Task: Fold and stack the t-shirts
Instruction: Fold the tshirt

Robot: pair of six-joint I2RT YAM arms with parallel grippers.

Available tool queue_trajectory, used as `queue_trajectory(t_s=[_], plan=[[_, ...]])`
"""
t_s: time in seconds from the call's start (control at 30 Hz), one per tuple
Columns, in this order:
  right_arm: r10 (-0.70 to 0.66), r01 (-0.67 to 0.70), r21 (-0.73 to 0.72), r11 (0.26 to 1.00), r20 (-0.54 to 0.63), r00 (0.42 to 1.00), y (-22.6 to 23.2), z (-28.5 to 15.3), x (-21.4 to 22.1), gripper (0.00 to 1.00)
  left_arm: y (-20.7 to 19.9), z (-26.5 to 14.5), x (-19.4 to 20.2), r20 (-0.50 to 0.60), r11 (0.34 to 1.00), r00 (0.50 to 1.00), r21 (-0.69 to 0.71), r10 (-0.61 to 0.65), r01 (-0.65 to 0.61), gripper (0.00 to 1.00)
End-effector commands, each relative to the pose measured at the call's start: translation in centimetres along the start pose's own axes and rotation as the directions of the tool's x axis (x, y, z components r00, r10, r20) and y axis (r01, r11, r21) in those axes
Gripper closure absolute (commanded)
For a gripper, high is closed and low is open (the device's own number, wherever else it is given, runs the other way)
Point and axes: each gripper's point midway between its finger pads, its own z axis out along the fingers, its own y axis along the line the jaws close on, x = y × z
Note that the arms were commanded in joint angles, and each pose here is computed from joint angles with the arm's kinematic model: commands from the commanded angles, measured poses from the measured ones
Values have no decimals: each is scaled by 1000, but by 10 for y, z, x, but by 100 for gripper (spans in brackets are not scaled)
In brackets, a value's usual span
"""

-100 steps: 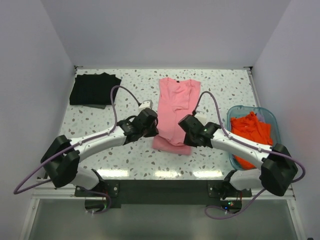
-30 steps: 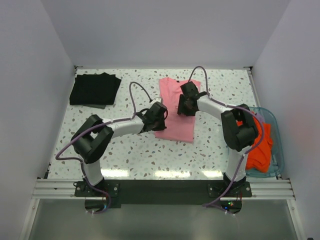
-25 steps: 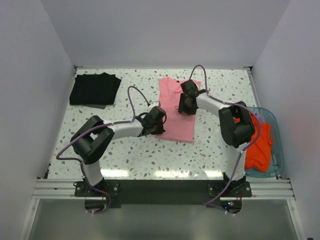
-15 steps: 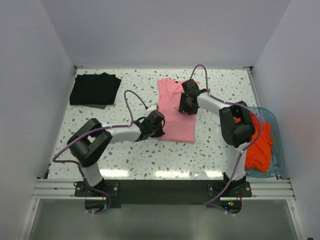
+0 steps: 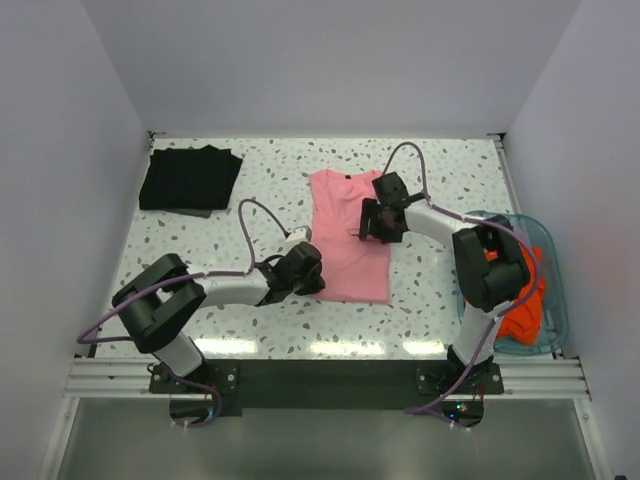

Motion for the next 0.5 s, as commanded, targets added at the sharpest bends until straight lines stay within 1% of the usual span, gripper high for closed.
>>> queue_trajectory(t_s=[0.0, 0.07, 0.17, 0.27, 0.3, 0.33, 0.37, 0.4, 0.43, 0.47], plan=[[-29, 29, -14, 999, 49, 998, -6, -22, -3, 33, 53, -16, 53, -153, 988, 988, -143, 36, -58, 100], [-36, 37, -12, 999, 53, 998, -9, -31, 0, 32, 59, -23, 61, -163, 987, 986, -148, 34, -58, 100], [-38, 39, -5, 999, 86, 996, -10, -53, -5, 28, 59, -34, 58, -147, 990, 988, -131, 36, -56, 99], [-21, 20, 9, 1000, 99, 995, -13, -77, -2, 29, 52, -46, 46, -111, 992, 992, -107, 53, -65, 88], [-18, 17, 10, 1000, 95, 995, -12, -82, 3, 30, 48, -52, 38, -88, 993, 995, -97, 56, -64, 81], [-31, 29, 19, 999, 58, 998, -14, -85, 21, 30, 46, -54, 35, -80, 993, 995, -96, 58, -66, 78], [-29, 28, 14, 1000, 83, 996, -12, -98, 23, 30, 44, -57, 31, -73, 993, 995, -94, 64, -71, 75], [-36, 34, 20, 999, 76, 996, -12, -103, 33, 30, 44, -63, 27, -63, 992, 996, -101, 68, -74, 70], [-64, 64, 26, 998, 36, 997, -12, -105, 58, 31, 44, -66, 25, -61, 992, 996, -101, 69, -74, 69], [-43, 42, 6, 999, 46, 998, -8, -115, 66, 33, 45, -68, 24, -59, 992, 996, -105, 71, -77, 67]])
